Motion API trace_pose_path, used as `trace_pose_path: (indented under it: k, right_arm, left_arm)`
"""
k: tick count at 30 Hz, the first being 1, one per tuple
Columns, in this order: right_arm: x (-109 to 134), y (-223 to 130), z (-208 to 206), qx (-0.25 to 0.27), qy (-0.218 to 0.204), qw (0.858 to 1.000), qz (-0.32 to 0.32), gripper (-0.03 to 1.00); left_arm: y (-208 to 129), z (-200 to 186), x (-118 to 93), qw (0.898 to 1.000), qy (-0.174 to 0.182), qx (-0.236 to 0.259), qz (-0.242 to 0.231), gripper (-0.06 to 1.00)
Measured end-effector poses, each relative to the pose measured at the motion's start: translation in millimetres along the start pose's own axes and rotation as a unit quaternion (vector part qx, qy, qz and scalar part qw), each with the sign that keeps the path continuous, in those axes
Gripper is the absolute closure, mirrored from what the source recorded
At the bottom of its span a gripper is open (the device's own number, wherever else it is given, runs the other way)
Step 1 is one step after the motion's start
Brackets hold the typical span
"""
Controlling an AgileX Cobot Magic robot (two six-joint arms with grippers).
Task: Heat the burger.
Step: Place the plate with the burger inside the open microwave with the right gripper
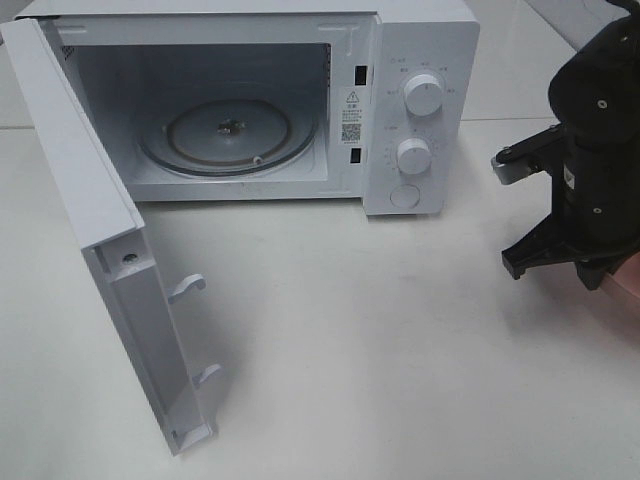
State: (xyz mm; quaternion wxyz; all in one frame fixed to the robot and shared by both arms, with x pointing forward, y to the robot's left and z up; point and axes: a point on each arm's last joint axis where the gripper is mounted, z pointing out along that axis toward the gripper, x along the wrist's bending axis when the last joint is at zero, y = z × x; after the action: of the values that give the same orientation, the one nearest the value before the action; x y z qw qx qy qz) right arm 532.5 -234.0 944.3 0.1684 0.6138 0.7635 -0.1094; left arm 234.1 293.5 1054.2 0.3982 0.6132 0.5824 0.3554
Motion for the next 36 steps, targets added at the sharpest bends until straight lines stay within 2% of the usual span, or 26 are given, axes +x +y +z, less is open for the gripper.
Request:
trace_pose_path:
  k: [22,36]
  right_arm:
    - [31,-59,-33,-0.033,-0.010,0.996,-0.078,0.91]
    - [49,-99,-59,-0.077,-0.019,0.984,-0.158,0.91]
  left_arm:
    - [0,0,0,1.000,0.000,0.000,0.000,-0.04]
    - [0,0,0,1.000,0.000,0.000,0.000,-0.04]
